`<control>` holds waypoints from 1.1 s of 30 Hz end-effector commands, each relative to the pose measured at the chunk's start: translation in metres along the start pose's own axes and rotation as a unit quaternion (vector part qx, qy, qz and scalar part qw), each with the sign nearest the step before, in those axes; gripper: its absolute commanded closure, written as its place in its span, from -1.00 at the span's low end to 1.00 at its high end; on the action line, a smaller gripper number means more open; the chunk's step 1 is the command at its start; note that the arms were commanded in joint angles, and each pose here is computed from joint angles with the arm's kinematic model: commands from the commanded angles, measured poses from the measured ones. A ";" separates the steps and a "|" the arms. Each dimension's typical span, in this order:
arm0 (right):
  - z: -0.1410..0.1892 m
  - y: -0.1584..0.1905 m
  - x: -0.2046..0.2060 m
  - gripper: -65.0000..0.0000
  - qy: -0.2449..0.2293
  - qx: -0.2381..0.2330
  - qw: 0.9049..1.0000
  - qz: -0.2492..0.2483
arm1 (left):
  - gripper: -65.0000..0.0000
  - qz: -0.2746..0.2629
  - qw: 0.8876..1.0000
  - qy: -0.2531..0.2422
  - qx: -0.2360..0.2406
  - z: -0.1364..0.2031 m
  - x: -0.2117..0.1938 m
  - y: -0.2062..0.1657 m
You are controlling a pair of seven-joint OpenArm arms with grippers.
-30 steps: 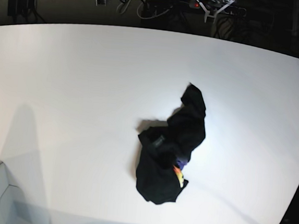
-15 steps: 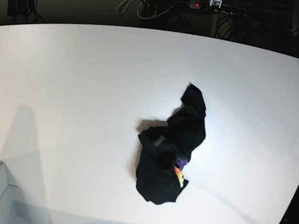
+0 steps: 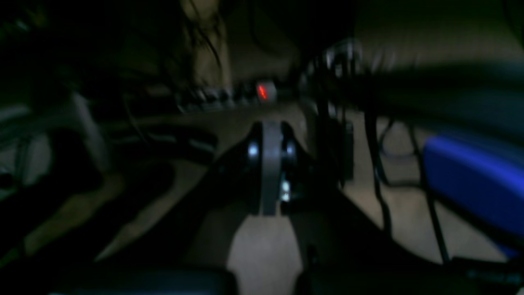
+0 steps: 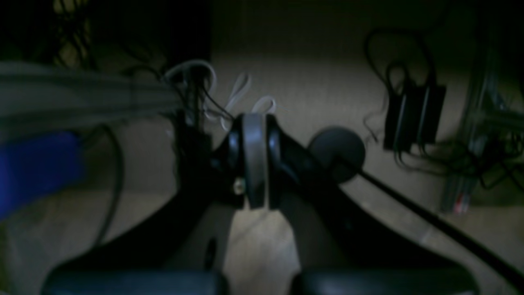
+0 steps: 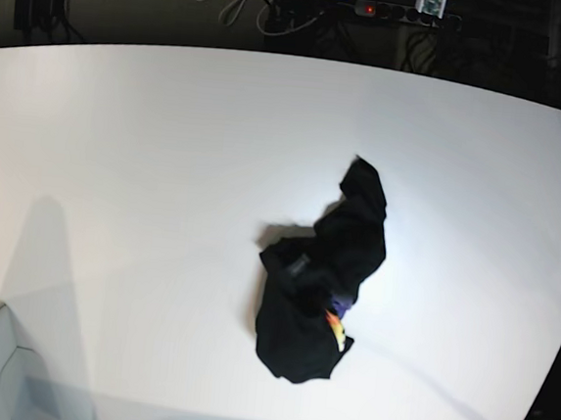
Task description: Layout the t-shirt on the table in an organized manner, then fold the t-shirt properly
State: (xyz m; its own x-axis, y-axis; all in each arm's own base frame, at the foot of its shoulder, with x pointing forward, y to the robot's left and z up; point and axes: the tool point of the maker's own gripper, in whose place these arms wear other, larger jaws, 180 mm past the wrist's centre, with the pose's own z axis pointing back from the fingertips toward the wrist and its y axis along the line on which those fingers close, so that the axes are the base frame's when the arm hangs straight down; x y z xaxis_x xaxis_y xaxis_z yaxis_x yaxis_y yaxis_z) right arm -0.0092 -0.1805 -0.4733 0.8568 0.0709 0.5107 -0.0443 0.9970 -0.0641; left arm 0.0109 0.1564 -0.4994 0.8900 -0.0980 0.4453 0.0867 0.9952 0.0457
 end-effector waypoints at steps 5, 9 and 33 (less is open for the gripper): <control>0.020 -0.012 0.046 1.00 -0.020 -0.014 1.000 0.003 | 1.00 0.001 0.998 -0.056 0.034 0.033 0.043 0.026; 0.030 -0.014 0.084 1.00 -0.037 -0.020 0.999 0.004 | 1.00 0.000 0.994 -0.099 0.043 0.045 0.076 0.032; 0.006 0.018 0.243 0.53 -0.234 -0.005 0.968 -0.093 | 0.56 0.040 0.963 -0.262 0.056 0.049 0.203 0.031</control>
State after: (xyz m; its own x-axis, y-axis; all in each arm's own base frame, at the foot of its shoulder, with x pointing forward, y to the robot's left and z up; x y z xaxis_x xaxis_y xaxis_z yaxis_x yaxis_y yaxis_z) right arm 0.1915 -0.1457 -0.3545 0.5510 -0.1051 0.8278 0.1004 0.9932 0.0592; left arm 0.1685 0.1666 -0.3739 0.5733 -0.0323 0.8187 -0.0444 0.9965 0.0704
